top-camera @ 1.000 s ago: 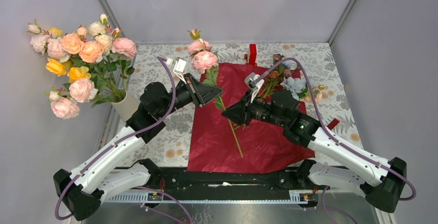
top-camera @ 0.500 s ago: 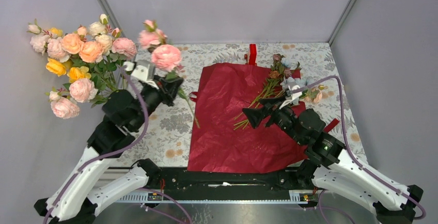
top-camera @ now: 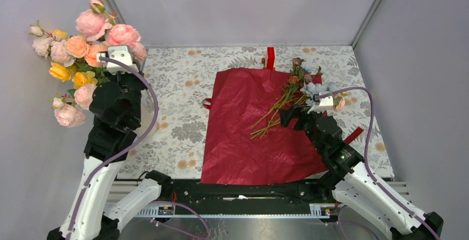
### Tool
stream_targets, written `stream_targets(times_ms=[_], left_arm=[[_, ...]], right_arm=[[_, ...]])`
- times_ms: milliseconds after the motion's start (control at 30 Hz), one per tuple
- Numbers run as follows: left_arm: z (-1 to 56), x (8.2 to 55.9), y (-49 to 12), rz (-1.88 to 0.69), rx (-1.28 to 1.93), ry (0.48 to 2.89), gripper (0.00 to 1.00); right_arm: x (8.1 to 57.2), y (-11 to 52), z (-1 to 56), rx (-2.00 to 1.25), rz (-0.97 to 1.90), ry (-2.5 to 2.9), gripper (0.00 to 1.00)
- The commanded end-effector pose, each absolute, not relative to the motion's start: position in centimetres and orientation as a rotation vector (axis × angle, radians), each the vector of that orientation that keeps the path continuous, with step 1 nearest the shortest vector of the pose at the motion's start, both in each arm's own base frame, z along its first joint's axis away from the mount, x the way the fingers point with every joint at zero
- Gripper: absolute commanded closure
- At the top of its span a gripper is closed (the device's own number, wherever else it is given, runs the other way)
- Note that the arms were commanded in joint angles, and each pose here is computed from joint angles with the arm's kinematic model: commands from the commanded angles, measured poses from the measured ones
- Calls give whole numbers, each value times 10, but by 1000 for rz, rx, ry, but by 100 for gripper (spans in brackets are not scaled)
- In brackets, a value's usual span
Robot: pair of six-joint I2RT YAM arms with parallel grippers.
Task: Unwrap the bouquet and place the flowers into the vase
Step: Pick up the fake flower from the wrapping paper, then insert the fake flower into the vase.
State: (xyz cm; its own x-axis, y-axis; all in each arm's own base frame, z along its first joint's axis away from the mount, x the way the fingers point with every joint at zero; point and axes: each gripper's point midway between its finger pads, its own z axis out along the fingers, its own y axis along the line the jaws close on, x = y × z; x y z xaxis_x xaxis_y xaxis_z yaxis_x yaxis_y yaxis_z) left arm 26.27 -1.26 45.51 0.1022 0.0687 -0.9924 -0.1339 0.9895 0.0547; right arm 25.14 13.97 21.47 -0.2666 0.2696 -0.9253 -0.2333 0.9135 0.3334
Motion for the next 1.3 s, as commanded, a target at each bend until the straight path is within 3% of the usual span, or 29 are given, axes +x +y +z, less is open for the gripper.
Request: stream_targets(times_ms=[0,333,633,1267], left_arm=[[502,246,22,188,-192,1305,100],[530,236,34,236,-221,1255,100],[533,263,58,319,-324,1324,100],[541,238,77,355,-388,1280,100]], right_arm=[[249,140,214,39,526,1766,0],[243,141,199,28,554,1792,0],[243,140,190,50,549,1814,0],[242,143,182,48,563,1842,0]])
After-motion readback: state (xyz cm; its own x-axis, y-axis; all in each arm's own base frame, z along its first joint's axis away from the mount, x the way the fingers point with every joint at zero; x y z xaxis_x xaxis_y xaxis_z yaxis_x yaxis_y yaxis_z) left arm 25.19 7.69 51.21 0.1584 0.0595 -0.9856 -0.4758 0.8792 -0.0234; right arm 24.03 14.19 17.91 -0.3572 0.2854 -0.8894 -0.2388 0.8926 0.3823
